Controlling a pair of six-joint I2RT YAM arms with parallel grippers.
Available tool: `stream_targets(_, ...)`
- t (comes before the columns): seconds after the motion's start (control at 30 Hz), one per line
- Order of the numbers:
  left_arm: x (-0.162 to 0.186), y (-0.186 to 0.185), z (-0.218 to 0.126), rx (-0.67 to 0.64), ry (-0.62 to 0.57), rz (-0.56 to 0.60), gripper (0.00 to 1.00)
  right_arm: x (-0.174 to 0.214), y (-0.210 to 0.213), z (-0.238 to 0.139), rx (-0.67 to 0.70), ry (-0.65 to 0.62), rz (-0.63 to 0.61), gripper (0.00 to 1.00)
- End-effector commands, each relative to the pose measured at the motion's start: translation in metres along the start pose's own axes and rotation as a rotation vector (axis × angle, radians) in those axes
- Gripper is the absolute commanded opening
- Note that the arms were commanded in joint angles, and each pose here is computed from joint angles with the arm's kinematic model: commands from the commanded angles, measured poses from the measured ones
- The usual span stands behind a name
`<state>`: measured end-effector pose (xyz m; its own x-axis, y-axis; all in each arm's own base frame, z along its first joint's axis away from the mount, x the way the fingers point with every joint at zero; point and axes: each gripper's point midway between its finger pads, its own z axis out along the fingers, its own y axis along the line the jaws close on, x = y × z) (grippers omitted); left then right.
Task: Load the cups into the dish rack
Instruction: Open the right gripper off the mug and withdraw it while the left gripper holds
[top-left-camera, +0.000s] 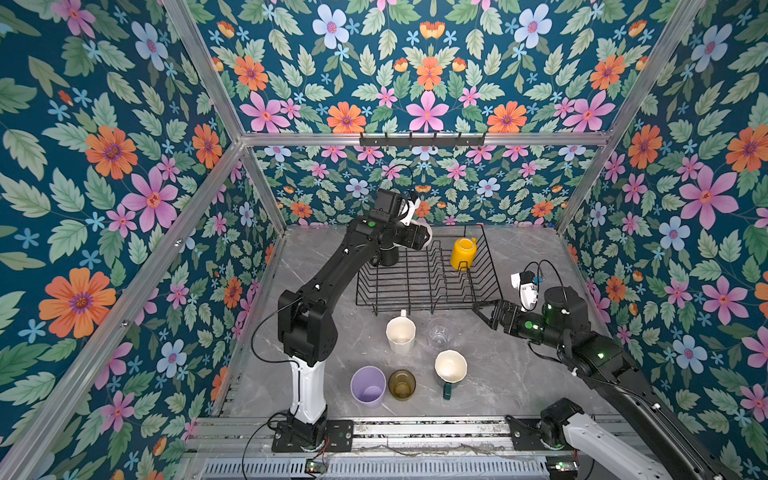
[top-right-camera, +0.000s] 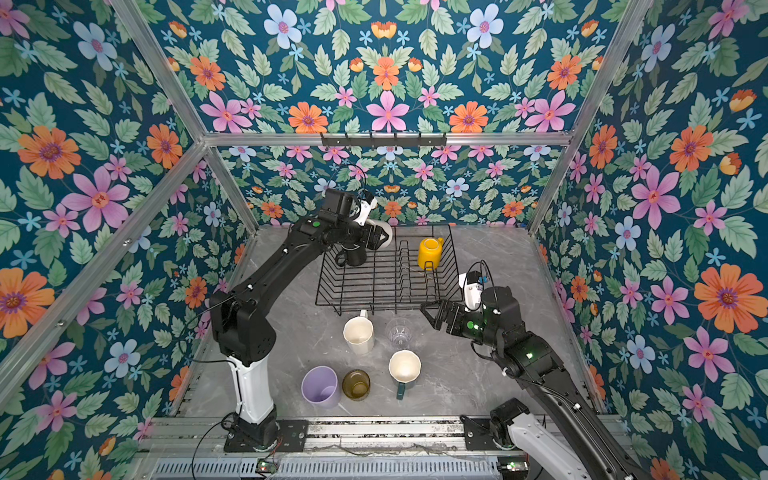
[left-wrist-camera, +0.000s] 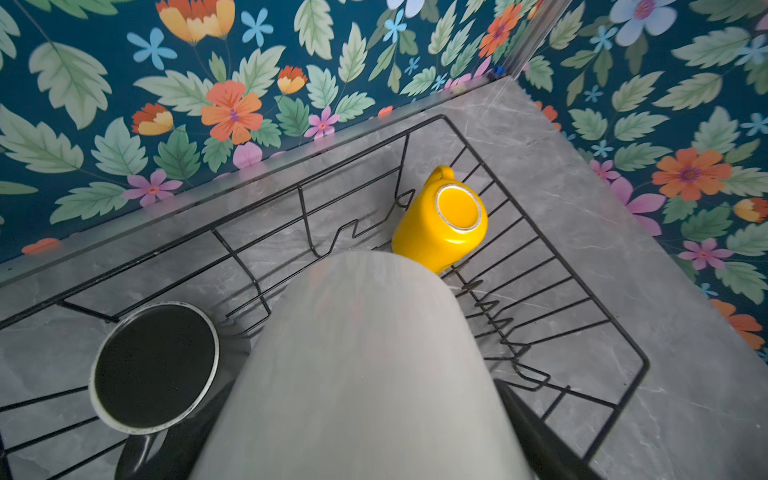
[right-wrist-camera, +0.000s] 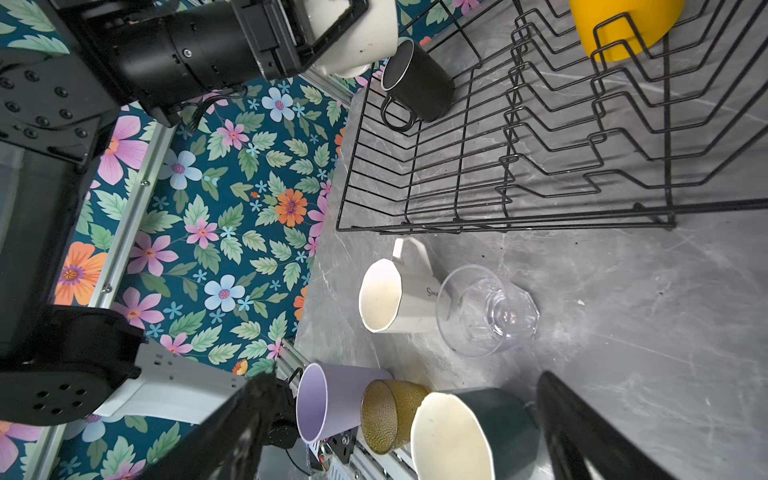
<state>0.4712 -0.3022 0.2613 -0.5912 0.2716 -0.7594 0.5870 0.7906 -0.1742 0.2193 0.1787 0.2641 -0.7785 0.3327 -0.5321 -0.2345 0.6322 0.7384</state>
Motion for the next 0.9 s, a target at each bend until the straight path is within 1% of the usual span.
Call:
stream_targets(0.0,0.005,0.007,0.011,-0.047,0.04,0.004,0.0,0.001,-0.005,-0.004,0.025,-0.009,-0.001,0.97)
stream_targets(0.2,0.014,0.015,0.043,-0.088,0.09,0.0,0.0,0.006,-0.009,-0.007,0.032,-0.01,0.018,0.98)
stream_targets(0.4,0.02,0.029,0.07,-0.151,0.103,-0.006,0.0,0.012,-0.014,-0.009,0.033,-0.012,0.045,0.98)
stream_targets(0.5,0.021,0.037,0.079,-0.197,0.098,0.0,0.0,0.014,-0.016,-0.009,0.033,-0.012,0.056,0.98)
stream_targets(0.87,0.028,0.042,0.105,-0.217,0.094,0.003,0.0,0.018,-0.02,-0.008,0.033,-0.01,0.081,0.97)
